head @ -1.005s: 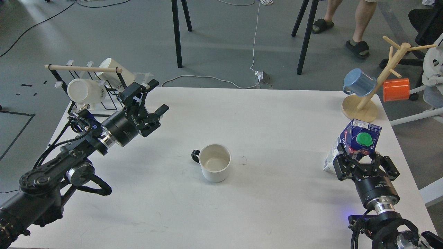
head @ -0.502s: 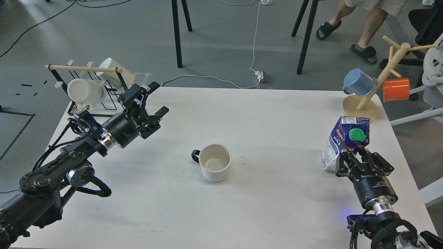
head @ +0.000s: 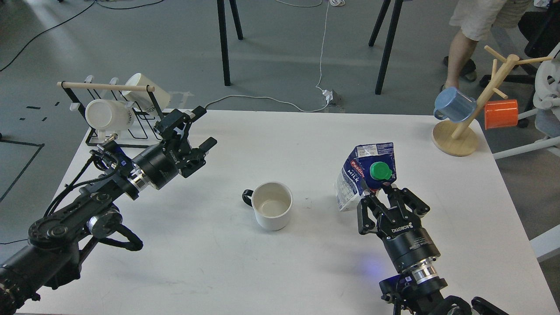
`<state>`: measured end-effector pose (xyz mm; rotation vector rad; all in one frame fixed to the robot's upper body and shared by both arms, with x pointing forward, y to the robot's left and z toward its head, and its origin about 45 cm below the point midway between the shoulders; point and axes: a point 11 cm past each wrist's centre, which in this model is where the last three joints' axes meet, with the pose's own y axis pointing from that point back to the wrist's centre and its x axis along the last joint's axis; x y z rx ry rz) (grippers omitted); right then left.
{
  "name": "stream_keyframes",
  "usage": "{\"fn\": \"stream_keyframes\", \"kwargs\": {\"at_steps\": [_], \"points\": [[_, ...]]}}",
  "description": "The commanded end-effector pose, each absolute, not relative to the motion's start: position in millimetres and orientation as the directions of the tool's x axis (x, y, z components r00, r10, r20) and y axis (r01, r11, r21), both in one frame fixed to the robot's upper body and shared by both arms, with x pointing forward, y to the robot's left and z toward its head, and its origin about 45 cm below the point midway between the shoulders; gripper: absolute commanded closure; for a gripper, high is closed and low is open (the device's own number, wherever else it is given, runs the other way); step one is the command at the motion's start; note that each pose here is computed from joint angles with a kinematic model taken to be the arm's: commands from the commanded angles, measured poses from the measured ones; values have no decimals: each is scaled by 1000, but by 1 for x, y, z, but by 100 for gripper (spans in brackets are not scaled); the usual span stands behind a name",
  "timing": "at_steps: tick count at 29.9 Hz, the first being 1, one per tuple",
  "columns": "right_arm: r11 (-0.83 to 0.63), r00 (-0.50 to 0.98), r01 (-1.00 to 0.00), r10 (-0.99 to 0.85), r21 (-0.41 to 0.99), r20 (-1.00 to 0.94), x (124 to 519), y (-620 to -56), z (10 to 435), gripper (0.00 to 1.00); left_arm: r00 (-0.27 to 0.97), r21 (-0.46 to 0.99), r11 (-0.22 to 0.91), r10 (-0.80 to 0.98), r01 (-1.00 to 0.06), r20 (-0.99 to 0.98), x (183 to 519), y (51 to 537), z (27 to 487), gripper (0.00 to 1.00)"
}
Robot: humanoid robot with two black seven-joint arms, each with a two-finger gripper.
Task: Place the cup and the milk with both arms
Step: 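Carry the milk carton toward the white mug with the right gripper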
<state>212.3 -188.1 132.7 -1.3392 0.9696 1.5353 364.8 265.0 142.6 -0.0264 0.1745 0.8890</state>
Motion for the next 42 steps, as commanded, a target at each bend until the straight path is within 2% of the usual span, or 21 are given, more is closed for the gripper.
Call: {"fn": "stream_keyframes", "kwargs": {"at_steps": [1,25,33,40,42], "points": [[-368,-59,-930,102,17,-993,205,-171,128,64,615,53,629,771,-775,-162,364,266,142,1],[-387,-118,-919,85,77,-989,197,-145,98,62,609,64,624,776,-779,-165,362,269,137,1],[-388,-120,-918,85,79,-989,196,-145,98,58,615,67,630,772,-774,-157,361,267,137,1],[-389,-120,-918,85,78,-989,196,-145,98,43,616,69,631,772,-773,-157,361,267,136,1],[-389,-120,-918,86,77,-989,196,-145,98,32,616,71,631,772,-773,-158,360,267,136,1]]}}
